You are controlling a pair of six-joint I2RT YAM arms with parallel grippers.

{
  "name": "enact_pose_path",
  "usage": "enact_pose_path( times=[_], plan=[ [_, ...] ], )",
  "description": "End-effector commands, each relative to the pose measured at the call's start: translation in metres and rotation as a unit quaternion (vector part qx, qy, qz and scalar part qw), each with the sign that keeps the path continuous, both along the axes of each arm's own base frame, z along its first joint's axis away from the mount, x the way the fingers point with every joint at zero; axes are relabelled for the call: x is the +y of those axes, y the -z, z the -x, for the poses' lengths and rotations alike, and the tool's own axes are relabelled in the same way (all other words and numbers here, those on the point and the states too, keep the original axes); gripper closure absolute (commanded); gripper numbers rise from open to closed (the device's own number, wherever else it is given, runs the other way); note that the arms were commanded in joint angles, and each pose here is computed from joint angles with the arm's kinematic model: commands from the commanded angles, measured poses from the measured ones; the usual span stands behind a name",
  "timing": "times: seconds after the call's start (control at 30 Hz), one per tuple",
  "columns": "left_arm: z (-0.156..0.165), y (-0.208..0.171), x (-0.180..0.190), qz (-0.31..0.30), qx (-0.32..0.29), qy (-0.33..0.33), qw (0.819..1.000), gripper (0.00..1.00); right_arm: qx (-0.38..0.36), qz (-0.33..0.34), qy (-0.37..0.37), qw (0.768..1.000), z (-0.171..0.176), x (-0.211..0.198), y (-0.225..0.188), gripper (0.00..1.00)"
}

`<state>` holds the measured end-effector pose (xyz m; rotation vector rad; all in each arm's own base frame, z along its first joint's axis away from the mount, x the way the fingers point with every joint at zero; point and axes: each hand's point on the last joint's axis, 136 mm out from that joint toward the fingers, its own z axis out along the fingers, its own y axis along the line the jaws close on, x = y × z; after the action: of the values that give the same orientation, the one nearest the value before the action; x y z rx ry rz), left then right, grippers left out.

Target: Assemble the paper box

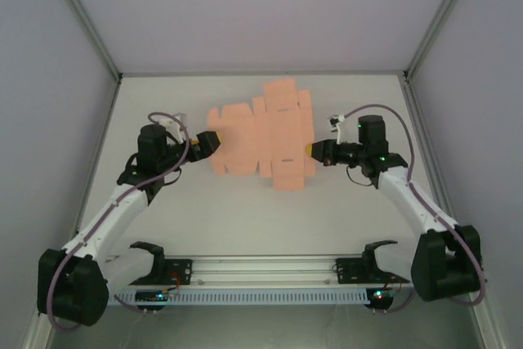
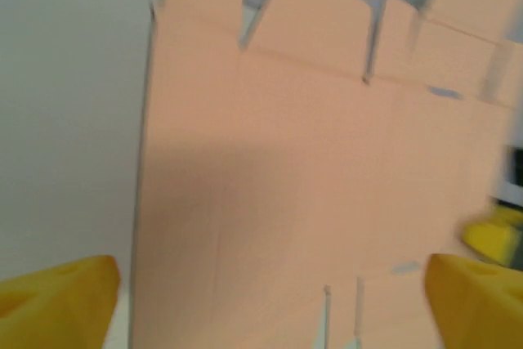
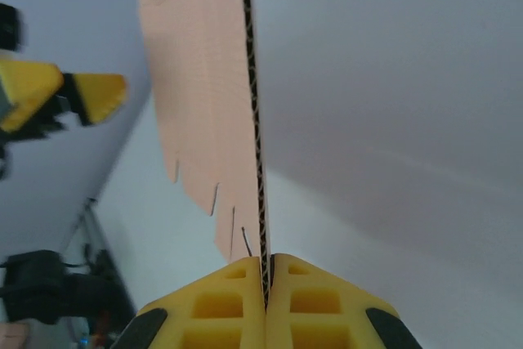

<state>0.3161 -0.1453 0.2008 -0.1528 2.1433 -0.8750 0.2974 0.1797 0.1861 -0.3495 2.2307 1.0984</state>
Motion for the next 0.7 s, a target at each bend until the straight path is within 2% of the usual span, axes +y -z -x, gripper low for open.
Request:
enact_pose_path(
  times=[0.0,0.07,0.13,0.27,0.33,0.43,0.53,0.67],
  plan=[
    [0.014,0.042,0.062,-0.16,0.077,-0.103,0.979,0.0,0.017,0.152,0.015,0.988,-0.009,-0.014,0.049,1.0],
    [0.014,0.044,0.057,-0.155,0.077,-0.09,0.981,0.0,0.009,0.244,0.016,0.969,-0.02,-0.023,0.072,1.0],
    [0.011,0.042,0.043,-0.133,0.066,-0.06,0.987,0.0,-0.03,0.346,0.013,0.937,-0.038,-0.029,0.085,1.0],
    [0.0,0.038,0.019,-0.094,0.052,-0.012,0.994,0.0,-0.133,0.503,0.004,0.854,-0.074,-0.027,0.098,1.0],
    [-0.005,0.037,0.009,-0.084,0.054,0.009,0.995,0.0,-0.175,0.554,0.001,0.814,-0.088,-0.023,0.098,1.0],
    [-0.015,0.035,-0.003,-0.072,0.057,0.032,0.995,0.0,-0.246,0.594,-0.013,0.766,-0.1,-0.007,0.096,1.0],
    [-0.024,0.029,-0.016,-0.055,0.055,0.058,0.995,0.0,-0.325,0.598,-0.028,0.732,-0.107,0.014,0.091,1.0],
    [-0.038,0.009,-0.038,-0.031,0.042,0.095,0.994,0.01,-0.416,0.612,-0.041,0.671,-0.109,0.036,0.079,1.0]
  ],
)
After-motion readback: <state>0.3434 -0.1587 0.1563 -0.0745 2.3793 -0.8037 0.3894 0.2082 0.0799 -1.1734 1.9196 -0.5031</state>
